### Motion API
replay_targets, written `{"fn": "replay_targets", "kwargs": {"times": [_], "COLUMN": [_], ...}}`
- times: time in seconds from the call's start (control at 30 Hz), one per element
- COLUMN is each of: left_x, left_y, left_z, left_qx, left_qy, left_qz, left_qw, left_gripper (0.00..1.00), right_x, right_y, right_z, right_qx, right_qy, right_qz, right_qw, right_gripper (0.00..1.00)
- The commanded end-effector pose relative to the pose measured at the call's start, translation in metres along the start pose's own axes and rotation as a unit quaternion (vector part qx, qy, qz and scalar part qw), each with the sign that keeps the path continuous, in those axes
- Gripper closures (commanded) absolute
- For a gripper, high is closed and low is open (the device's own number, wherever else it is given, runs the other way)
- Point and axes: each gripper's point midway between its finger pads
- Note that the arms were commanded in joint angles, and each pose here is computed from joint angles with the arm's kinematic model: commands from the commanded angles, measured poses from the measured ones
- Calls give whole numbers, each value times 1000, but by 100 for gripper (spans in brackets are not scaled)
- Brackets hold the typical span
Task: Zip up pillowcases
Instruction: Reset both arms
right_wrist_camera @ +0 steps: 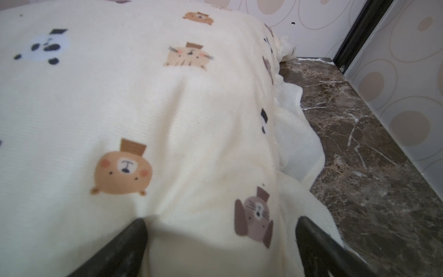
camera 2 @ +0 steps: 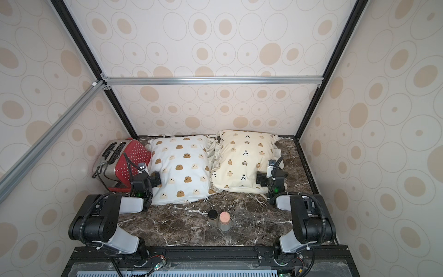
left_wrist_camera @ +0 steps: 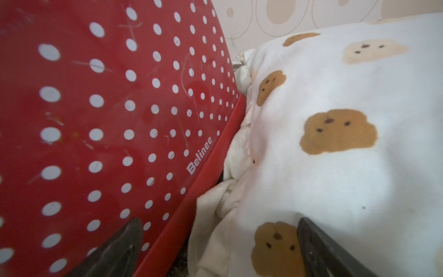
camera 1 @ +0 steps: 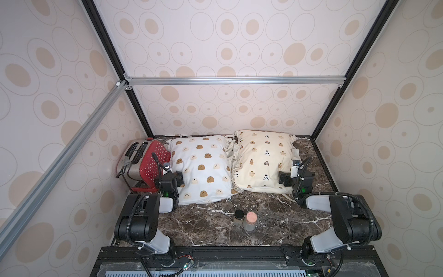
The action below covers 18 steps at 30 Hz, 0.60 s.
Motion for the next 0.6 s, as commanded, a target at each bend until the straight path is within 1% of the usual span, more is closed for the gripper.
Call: {"fn": "replay_targets", "kwargs": {"times": [0.0, 0.37, 0.5, 0.57], "left_x": [12, 12, 12, 12], "left_y": [7, 6, 0, -1], "left_z": [1, 0, -1, -1], "left_qx": [25, 24, -2, -5], "left_qy": [-18, -16, -15, -17], "left_qz": [12, 11, 7, 7], "left_qw": [999, 1000, 1000, 1000], "left_gripper": [1, 1, 1, 1], "right_x": [-3, -4, -4, -4], "right_y": [1, 1, 1, 1], "right_z": [0, 0, 0, 0], "right_qx": [-1, 0, 0, 0], "right_qy": [-1, 0, 0, 0], "right_qz": [9, 9, 9, 9], "right_qw": [1000, 1000, 1000, 1000], "right_gripper": [1, 1, 1, 1]}}
Point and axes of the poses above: each gripper's point midway between its finger pads, its own z axis back along the fingers, its own y axis along the line the jaws close on, x = y × z, and after that the axes turned 1 degree about -z, right-handed
